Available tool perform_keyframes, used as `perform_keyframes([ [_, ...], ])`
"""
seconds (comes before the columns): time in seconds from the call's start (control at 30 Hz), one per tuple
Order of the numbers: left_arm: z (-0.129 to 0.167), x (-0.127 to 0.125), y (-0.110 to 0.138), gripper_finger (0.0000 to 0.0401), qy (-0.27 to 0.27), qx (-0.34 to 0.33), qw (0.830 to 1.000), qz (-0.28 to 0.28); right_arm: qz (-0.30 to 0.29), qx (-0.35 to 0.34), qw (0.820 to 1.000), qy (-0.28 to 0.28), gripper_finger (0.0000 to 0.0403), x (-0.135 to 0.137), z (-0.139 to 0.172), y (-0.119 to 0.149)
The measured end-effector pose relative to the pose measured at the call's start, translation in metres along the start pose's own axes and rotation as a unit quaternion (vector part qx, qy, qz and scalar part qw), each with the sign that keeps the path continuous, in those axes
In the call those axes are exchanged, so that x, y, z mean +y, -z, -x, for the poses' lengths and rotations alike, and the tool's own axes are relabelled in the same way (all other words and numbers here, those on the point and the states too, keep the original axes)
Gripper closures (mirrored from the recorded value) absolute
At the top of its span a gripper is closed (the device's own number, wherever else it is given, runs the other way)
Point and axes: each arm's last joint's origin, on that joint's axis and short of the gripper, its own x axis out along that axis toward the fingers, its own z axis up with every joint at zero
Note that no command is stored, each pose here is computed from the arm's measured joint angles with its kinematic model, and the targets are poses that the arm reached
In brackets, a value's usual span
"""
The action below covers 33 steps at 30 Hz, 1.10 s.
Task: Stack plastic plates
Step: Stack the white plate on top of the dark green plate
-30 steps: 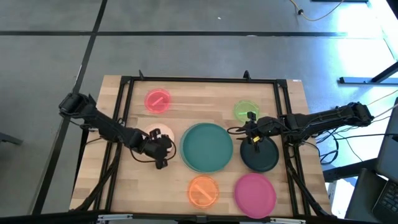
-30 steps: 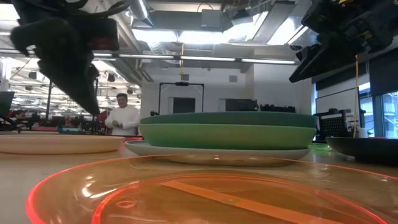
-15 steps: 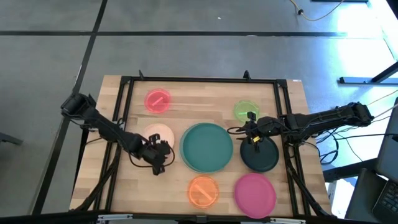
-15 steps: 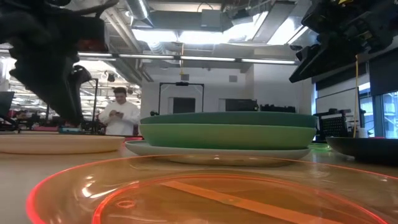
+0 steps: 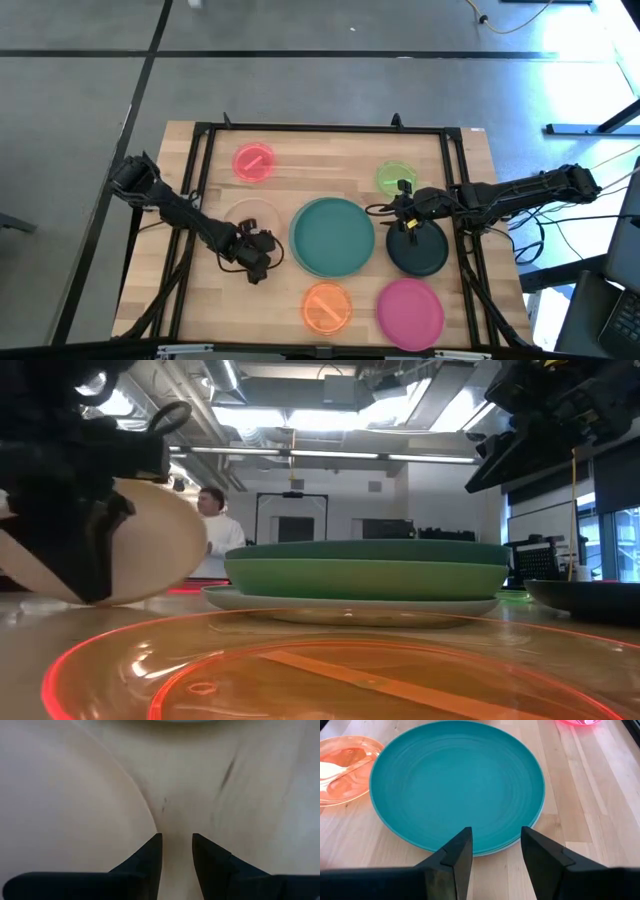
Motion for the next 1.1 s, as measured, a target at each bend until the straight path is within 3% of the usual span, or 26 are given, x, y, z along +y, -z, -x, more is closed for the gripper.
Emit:
perform_keyframes([
  [0.47, -0.002, 0.004, 0.0, 0.0334, 0.003, 0.019, 1.0, 0.014, 0.0, 0.0, 1.0, 0.0, 0.0244, 0.0, 0.0, 0.0],
  [0.93, 0.028, 0.01, -0.006, 0.0334, 0.044, -0.02, 0.999, 0.019, 0.001, 0.001, 1.0, 0.0, 0.0244, 0.0, 0.0, 0.0],
  [1.1, 0.033, 0.009, -0.009, 0.0312, 0.058, -0.038, 0.997, 0.025, 0.001, 0.004, 1.0, -0.001, 0.0244, 0.0, 0.0, 0.001],
])
